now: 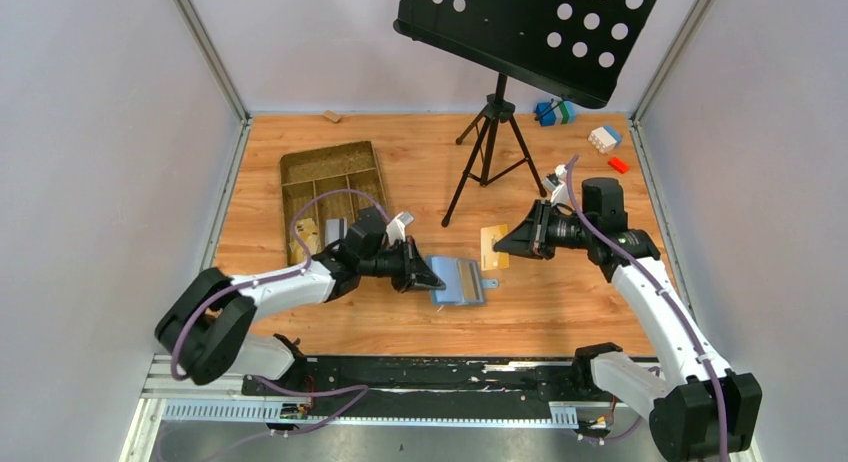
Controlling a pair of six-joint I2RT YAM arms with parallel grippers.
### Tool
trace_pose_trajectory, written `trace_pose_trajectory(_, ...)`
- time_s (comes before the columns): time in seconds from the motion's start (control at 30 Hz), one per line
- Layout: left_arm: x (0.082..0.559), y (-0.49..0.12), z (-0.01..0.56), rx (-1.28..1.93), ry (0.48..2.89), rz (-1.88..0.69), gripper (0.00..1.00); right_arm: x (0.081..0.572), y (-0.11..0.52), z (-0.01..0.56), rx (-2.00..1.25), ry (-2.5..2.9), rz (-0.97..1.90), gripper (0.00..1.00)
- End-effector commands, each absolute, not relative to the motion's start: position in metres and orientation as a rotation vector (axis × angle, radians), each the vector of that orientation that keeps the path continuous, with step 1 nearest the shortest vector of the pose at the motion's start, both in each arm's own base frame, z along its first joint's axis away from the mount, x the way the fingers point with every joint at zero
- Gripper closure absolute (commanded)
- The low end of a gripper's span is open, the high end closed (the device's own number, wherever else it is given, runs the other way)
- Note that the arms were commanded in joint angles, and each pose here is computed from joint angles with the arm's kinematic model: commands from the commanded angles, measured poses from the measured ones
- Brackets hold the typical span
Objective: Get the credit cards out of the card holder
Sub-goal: Remove the credit card from the card holder, then place the credit card in the storage box.
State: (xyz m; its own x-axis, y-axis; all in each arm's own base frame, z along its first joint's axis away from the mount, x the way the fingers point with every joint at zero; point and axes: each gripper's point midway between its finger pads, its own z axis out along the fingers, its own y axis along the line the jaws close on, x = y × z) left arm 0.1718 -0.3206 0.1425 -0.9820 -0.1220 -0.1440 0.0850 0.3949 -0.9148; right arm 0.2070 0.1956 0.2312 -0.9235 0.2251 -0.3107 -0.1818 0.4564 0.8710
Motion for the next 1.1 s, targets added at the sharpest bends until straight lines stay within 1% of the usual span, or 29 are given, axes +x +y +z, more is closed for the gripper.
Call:
trace_pose_trajectory(0.0,0.169,-0.317,0.092,0.060,2.554,-1.509,1.00,0.210,0.189,0.224,0.002,2.357,1.367,1.00)
trace_pose_trajectory(0.17,0.170,-0.310,0.052,0.123,2.673,-1.341,1.00,0.210,0.189,0.219,-0.015,2.373,1.360,1.00)
trace_pose_trajectory(0.27,0.173,-0.294,0.035,0.170,2.730,-1.161,0.93,0.211,0.183,0.207,-0.020,2.400,1.294,1.00)
trace_pose_trajectory(0.3,0.172,-0.291,0.034,0.194,2.741,-1.134,0.88,0.211,0.182,0.201,-0.016,2.413,1.272,1.00)
trace_pose_trajectory(0.4,0.170,-0.276,0.035,0.234,2.780,-1.006,0.63,0.210,0.181,0.187,-0.012,2.436,1.271,1.00)
trace_pose_trajectory(0.43,0.171,-0.272,0.037,0.243,2.783,-0.967,0.58,0.210,0.182,0.184,-0.008,2.438,1.278,1.00)
trace_pose_trajectory(0.5,0.176,-0.265,0.048,0.260,2.769,-0.901,0.52,0.211,0.184,0.177,0.002,2.448,1.293,1.00)
trace_pose_trajectory(0.6,0.176,-0.259,0.073,0.287,2.739,-0.875,0.46,0.212,0.187,0.174,-0.005,2.445,1.310,1.00)
trace_pose_trajectory(0.77,0.182,-0.267,0.134,0.352,2.602,-0.953,0.39,0.214,0.203,0.177,-0.044,2.429,1.371,1.00)
trace_pose_trajectory(0.93,0.187,-0.315,0.205,0.262,2.356,-1.397,0.37,0.212,0.230,0.206,-0.150,2.309,1.557,1.00)
trace_pose_trajectory(1.07,0.199,-0.332,0.242,0.172,2.194,-1.563,0.38,0.208,0.242,0.231,-0.236,2.245,1.614,1.00)
